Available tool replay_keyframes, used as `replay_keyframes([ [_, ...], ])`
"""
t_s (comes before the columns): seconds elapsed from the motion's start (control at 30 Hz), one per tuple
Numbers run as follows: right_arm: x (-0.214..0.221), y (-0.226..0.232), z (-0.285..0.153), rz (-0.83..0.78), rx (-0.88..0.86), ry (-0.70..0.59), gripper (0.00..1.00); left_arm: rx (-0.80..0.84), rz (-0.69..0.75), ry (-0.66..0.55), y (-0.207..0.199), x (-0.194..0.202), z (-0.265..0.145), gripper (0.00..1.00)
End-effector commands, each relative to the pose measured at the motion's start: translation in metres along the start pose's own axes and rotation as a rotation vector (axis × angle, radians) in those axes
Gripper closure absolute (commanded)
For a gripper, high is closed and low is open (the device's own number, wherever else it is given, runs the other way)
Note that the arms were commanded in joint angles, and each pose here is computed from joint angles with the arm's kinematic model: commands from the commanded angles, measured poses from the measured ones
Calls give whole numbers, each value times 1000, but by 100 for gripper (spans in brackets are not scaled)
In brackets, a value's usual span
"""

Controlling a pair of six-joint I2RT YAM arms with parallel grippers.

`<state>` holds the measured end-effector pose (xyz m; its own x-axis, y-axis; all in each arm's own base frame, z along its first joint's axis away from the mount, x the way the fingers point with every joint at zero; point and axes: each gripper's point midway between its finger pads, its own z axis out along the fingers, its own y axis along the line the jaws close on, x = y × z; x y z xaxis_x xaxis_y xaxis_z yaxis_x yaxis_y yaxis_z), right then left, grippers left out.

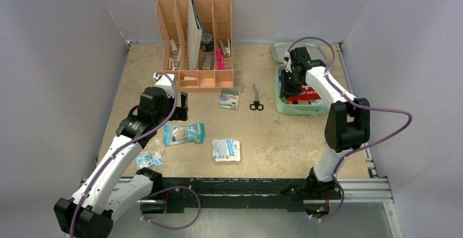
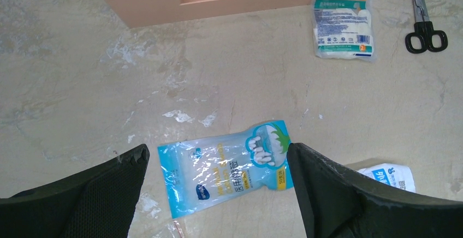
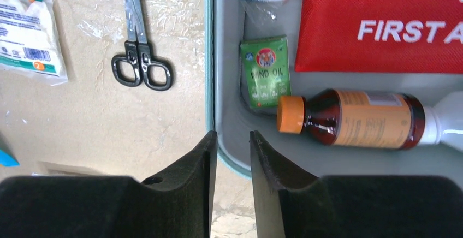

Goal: Organize the medicine kit
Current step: Adjust the medicine box at the center of the board.

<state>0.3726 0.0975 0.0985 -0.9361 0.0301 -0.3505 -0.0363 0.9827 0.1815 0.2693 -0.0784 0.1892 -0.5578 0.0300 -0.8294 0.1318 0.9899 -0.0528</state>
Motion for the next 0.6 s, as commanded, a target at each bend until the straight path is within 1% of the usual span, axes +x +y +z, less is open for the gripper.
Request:
replay_keyframes([
  [0.0, 4, 4, -38, 57, 16, -76, 67, 32, -5, -12, -7, -6, -2, 4],
  [0.07, 9, 9, -46, 78, -15, -104, 65, 58, -13, -16, -12, -9, -5, 4],
  [0.17, 19, 21, -56, 98, -80, -143, 65, 108, -24, -13, -21, -14, -12, 4],
  [0.27, 41, 36, -62, 76, -135, -106, 65, 135, -40, -4, -26, -16, -17, 4],
  [0.37, 63, 52, -63, 33, -149, -75, 64, 134, -63, 0, -26, -15, -22, 4],
  [0.57, 90, 113, -61, 30, -293, -107, 63, 116, -53, 27, -22, -4, -21, 4],
])
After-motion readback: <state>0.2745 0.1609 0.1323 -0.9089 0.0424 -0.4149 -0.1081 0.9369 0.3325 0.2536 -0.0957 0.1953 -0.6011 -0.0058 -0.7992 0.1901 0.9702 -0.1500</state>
